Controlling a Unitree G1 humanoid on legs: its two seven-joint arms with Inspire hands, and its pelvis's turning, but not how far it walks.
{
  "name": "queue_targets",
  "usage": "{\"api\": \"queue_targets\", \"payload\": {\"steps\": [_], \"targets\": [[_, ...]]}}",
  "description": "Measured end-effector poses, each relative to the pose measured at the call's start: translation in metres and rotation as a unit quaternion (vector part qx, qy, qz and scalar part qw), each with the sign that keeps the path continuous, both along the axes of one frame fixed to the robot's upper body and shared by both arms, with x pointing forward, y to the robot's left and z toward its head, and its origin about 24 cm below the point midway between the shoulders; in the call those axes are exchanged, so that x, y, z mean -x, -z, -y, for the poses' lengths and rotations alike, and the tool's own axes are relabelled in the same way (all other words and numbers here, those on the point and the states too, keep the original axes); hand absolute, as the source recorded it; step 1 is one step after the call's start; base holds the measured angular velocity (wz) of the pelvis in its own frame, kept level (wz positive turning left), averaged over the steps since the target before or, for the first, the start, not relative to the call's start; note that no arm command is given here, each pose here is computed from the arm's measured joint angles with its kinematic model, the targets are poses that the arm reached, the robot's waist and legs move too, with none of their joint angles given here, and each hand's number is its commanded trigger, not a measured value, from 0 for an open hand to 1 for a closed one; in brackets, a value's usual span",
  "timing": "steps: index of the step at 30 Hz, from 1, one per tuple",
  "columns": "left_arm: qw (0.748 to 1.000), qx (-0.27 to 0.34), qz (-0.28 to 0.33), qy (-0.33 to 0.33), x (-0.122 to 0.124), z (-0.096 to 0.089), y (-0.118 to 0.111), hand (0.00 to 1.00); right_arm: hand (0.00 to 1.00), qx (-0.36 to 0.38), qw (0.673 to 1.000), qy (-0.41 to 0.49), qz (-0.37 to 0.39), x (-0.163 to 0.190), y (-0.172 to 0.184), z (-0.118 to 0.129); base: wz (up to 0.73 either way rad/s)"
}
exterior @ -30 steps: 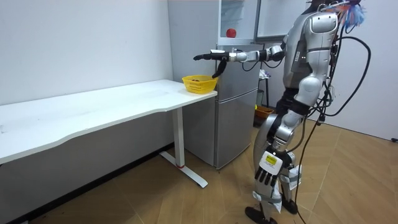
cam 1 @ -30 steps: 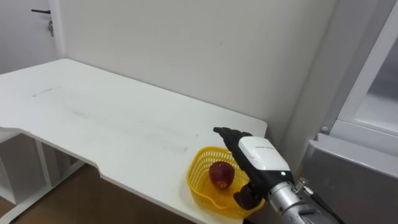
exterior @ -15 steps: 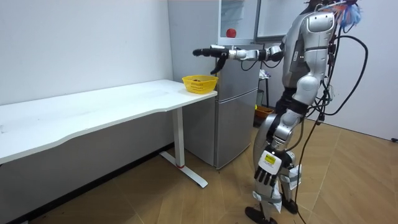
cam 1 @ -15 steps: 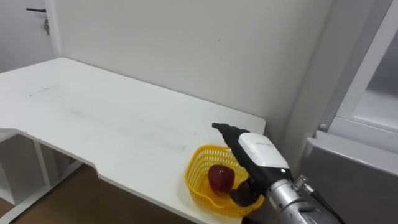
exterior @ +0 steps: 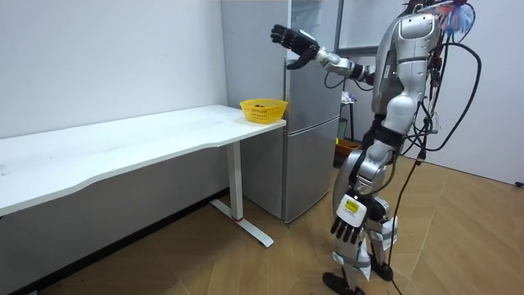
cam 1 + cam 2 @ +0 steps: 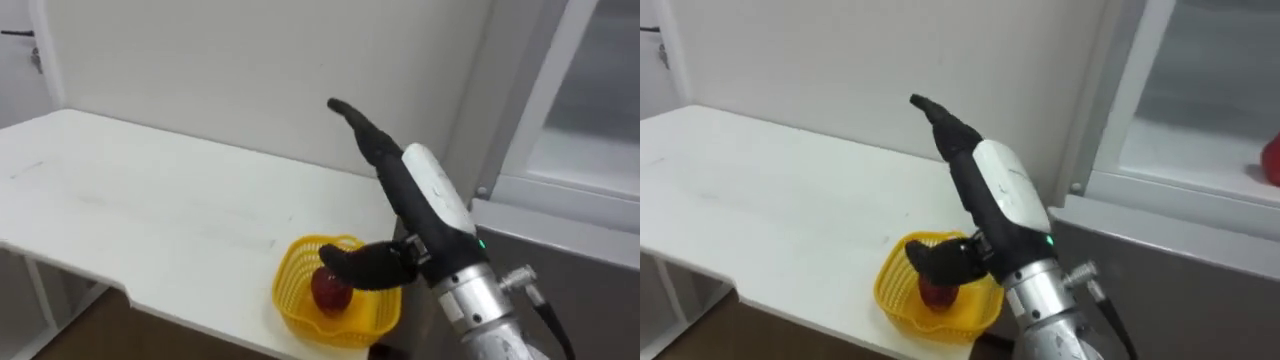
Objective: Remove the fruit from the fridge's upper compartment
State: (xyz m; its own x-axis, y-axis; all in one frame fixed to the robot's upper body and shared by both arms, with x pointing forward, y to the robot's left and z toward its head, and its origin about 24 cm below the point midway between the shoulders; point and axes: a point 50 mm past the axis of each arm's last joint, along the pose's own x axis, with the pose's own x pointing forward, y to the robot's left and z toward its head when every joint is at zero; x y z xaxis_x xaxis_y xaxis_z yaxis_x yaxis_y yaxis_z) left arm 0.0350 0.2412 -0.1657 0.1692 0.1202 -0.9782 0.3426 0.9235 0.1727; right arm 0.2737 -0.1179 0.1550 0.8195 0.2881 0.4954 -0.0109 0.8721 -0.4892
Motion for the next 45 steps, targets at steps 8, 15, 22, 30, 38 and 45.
{"api": "queue_targets", "payload": {"steps": [8, 15, 22, 30, 38, 45], "targets": [[1.000, -0.001, -0.013, -0.009, 0.013, 0.010, 0.005, 0.00, 0.00, -0.105, 0.992, 0.011, -0.069, 0.025, 0.021, 0.024, -0.26], [1.000, 0.004, -0.027, -0.008, 0.027, 0.012, 0.006, 0.00, 0.00, -0.137, 0.990, 0.020, 0.000, 0.042, 0.000, 0.027, -0.14], [1.000, 0.010, -0.014, -0.005, 0.024, 0.014, 0.005, 0.00, 0.00, -0.127, 0.990, 0.039, 0.052, 0.050, -0.008, 0.027, 0.01], [1.000, 0.018, -0.017, -0.004, 0.024, 0.016, 0.006, 0.00, 0.00, -0.138, 0.979, 0.113, 0.104, 0.052, -0.016, 0.046, 0.02], [1.000, 0.012, -0.021, -0.010, 0.032, 0.016, 0.006, 0.00, 0.00, -0.140, 0.968, 0.173, 0.120, 0.049, -0.013, 0.063, -0.01], [0.999, 0.008, -0.025, -0.025, 0.036, 0.013, 0.005, 0.00, 0.00, -0.140, 0.952, 0.244, 0.121, 0.045, -0.009, 0.089, 0.01]]}}
